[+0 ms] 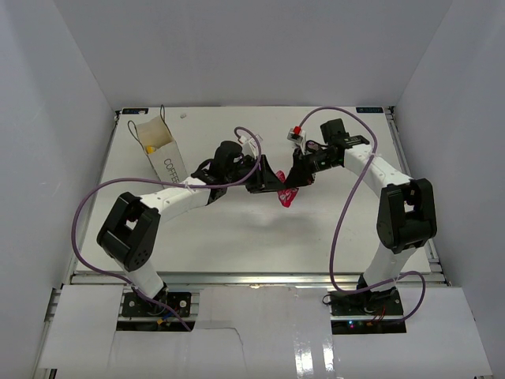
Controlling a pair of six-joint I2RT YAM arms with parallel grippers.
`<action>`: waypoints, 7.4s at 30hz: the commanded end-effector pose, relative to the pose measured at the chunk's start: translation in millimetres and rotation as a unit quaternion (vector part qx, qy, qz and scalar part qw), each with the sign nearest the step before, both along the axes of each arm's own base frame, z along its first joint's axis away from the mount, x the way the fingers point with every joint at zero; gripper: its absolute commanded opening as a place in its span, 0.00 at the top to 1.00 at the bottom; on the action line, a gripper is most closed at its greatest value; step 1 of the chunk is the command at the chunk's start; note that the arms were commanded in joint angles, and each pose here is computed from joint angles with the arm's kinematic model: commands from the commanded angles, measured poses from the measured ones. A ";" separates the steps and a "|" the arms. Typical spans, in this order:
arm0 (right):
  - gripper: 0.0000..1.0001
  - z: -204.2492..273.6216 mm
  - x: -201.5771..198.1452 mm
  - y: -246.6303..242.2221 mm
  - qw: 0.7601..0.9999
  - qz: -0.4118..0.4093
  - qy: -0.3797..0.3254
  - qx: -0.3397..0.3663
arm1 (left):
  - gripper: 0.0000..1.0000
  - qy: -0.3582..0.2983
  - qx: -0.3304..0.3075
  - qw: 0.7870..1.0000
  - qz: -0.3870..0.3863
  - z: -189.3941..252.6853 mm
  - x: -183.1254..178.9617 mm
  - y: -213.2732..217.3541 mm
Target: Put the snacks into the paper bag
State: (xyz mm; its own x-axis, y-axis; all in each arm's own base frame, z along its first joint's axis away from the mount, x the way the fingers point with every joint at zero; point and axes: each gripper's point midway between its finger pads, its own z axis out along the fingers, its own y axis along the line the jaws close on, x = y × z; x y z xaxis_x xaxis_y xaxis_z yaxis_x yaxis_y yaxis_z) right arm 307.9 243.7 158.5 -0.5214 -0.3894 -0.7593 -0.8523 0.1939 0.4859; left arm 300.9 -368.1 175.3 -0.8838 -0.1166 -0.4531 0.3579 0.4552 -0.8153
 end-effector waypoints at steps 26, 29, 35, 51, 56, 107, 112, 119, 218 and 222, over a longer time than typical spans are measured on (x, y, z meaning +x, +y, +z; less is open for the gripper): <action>0.10 90.2 41.9 -38.0 0.981 0.000 -0.189 0.036 | 1.00 -0.104 0.159 0.972 0.137 52.5 25.1 101.1; 0.10 98.0 61.0 -51.1 0.965 -0.028 -0.260 0.000 | 1.00 -0.154 0.170 0.952 0.201 100.4 33.5 135.7; 0.06 56.6 90.7 -81.3 0.952 -0.176 -0.240 -0.067 | 1.00 -0.192 0.226 0.885 0.359 171.4 52.9 252.4; 0.08 17.2 62.6 -88.2 0.982 -0.122 -0.142 -0.039 | 1.00 -0.182 0.308 0.818 0.450 200.2 119.7 366.9; 0.08 12.6 63.8 -92.9 0.982 -0.127 -0.135 -0.039 | 1.00 -0.196 0.337 0.806 0.446 195.3 130.7 375.3; 0.10 -85.3 256.2 -110.6 0.903 -0.055 -0.311 -0.291 | 0.02 -0.279 0.015 0.878 0.388 252.7 24.8 286.7; 0.19 -103.3 248.0 -110.2 0.910 -0.045 -0.289 -0.294 | 0.02 -0.215 -0.093 0.913 0.334 231.7 25.6 254.1; 0.44 -119.9 229.6 -111.2 0.919 -0.038 -0.261 -0.292 | 0.02 -0.123 -0.115 0.934 0.314 182.0 41.3 215.5; 0.10 26.4 61.9 -53.8 0.959 -0.055 -0.266 -0.080 | 0.81 -0.183 0.261 0.783 0.534 188.1 154.4 405.9; 0.10 30.1 63.8 -57.1 0.959 -0.062 -0.266 -0.079 | 0.80 -0.171 0.264 0.793 0.522 164.4 164.5 402.6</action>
